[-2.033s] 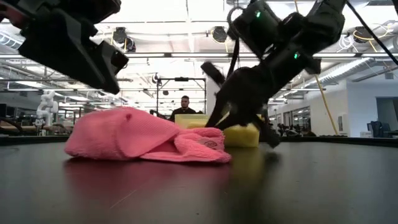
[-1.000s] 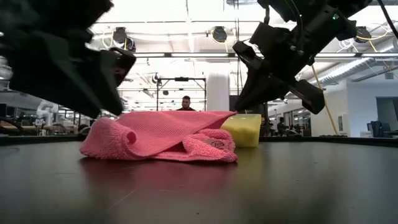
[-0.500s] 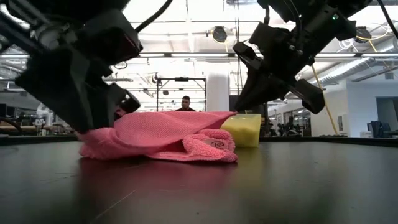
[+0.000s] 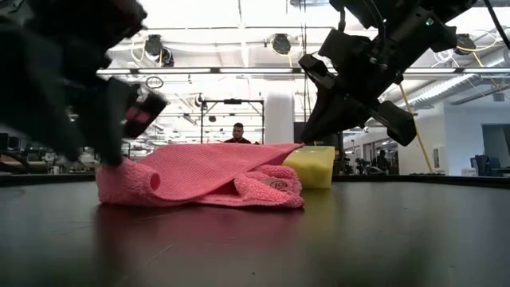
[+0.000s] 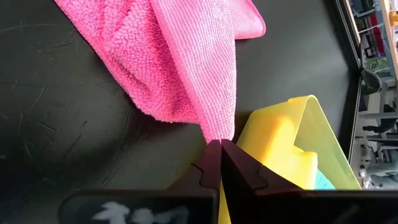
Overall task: Fold microfiber towels
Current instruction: Fold the pink towel
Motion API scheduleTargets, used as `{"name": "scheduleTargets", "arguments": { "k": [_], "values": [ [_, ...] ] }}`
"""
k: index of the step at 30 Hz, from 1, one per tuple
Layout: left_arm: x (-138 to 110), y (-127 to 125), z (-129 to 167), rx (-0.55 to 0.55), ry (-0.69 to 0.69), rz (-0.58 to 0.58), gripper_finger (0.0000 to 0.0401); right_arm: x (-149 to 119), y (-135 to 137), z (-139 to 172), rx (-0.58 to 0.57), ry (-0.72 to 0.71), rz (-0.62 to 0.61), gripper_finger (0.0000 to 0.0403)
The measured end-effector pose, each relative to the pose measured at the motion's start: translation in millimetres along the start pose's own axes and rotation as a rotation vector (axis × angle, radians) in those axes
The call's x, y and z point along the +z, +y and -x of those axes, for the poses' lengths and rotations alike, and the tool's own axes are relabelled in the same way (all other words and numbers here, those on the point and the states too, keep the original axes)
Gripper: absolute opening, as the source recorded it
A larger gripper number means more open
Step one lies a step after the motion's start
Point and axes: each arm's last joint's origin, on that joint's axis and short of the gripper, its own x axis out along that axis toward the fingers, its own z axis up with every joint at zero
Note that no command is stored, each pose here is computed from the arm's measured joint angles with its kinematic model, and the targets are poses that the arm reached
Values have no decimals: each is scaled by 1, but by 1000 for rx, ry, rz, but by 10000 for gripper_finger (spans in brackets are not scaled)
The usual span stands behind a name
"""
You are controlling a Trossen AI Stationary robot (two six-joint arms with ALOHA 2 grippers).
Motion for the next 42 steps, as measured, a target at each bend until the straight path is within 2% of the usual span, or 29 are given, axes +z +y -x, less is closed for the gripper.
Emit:
{"name": "scheduleTargets", "arguments": {
  "k": [3, 6, 9, 11, 13, 18, 21, 29, 35, 39, 42],
  "values": [
    [8, 6, 5, 72, -67, -35, 125, 0, 0, 0, 0, 1, 0, 0],
    [11, 23, 7, 111, -76, 94, 124, 0, 0, 0, -1, 1, 0, 0],
    [2, 48, 1, 77, -8, 270, 124, 0, 0, 0, -1, 1, -1, 0],
    [-8, 57, -5, 48, 59, 320, 124, 0, 0, 0, -1, 1, -1, 0],
    [-9, 58, -11, -42, 59, 333, 124, 0, 0, 0, -1, 1, -5, 0],
    [-12, 46, -19, -243, 86, 336, 124, 0, 0, 0, 1, 1, -7, 0],
    [-13, 30, -21, -289, 100, 304, 124, -2, 2, -1, 3, 7, -3, 0],
    [-15, 2, -22, -269, 104, 215, 124, -14, 12, -3, 22, 29, 2, 0],
    [-12, 1, -17, -208, 90, 195, 124, -8, 15, -7, 31, -215, -71, 5],
    [-12, 3, -15, -172, 81, 179, 124, -4, 27, -17, 61, -270, 28, 43],
    [-9, 3, -13, -166, 69, 180, 124, -1, 40, -28, 64, -299, 180, 89]
  ]
}}
